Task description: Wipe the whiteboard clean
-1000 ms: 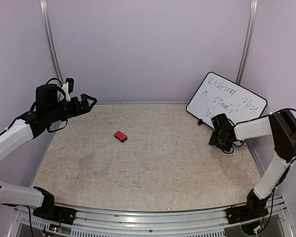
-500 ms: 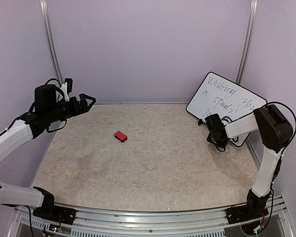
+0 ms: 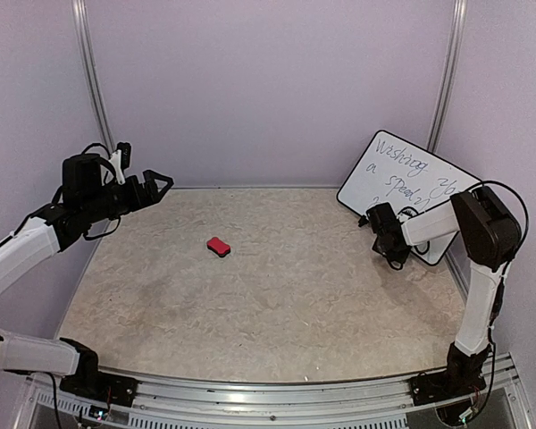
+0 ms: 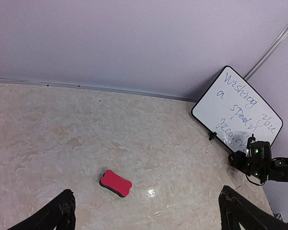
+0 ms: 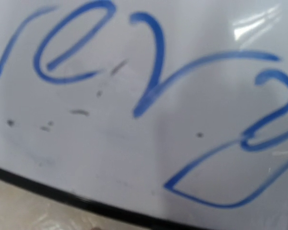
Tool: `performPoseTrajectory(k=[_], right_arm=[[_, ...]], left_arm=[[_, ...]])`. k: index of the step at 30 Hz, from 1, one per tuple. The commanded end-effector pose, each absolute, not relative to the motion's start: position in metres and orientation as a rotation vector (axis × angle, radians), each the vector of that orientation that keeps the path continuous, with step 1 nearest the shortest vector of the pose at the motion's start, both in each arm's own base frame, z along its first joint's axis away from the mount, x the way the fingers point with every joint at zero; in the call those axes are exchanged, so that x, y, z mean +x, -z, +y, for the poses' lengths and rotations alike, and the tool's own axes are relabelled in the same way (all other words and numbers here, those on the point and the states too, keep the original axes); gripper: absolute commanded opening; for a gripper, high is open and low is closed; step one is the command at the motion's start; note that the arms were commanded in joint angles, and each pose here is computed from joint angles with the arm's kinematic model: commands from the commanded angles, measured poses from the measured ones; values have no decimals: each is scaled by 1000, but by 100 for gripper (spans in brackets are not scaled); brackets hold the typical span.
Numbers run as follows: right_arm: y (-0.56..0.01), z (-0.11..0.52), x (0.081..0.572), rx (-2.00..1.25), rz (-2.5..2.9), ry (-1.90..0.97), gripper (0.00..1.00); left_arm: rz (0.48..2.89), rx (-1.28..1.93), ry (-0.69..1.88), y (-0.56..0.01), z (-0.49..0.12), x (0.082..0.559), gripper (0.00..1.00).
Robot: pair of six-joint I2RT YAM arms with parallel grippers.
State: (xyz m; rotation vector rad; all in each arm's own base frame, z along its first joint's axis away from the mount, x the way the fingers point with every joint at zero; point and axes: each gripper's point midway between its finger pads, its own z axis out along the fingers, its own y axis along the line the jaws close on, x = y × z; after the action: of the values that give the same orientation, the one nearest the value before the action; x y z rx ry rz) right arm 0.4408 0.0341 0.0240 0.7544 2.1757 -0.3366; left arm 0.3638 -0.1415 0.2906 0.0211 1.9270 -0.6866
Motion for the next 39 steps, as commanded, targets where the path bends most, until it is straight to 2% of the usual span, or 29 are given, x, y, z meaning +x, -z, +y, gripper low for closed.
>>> performPoseTrajectory(k=[1, 4, 9, 14, 16, 24, 39], right_arm=[[-24, 20, 442, 792, 2164, 385, 45], [-22, 18, 443, 799, 2173, 374, 42], [-21, 17, 447, 807, 2175, 389, 31], [-20, 17, 449, 801, 2181, 395, 7], [-20, 17, 449, 797, 2183, 392, 0], [-20, 26, 444, 736, 2199, 390, 0], [-23, 100, 442, 318, 2259, 226, 0]], left_arm=[[1895, 29, 701, -297, -141, 363, 99], [1894, 29, 704, -297, -141, 364, 99], [1895, 24, 712, -296, -140, 364, 99], [1897, 21, 712, -295, -139, 365, 99], [1896, 20, 711, -295, -139, 365, 99], [1892, 16, 719, -296, -137, 365, 99], [1880, 2, 716, -299, -132, 366, 99]])
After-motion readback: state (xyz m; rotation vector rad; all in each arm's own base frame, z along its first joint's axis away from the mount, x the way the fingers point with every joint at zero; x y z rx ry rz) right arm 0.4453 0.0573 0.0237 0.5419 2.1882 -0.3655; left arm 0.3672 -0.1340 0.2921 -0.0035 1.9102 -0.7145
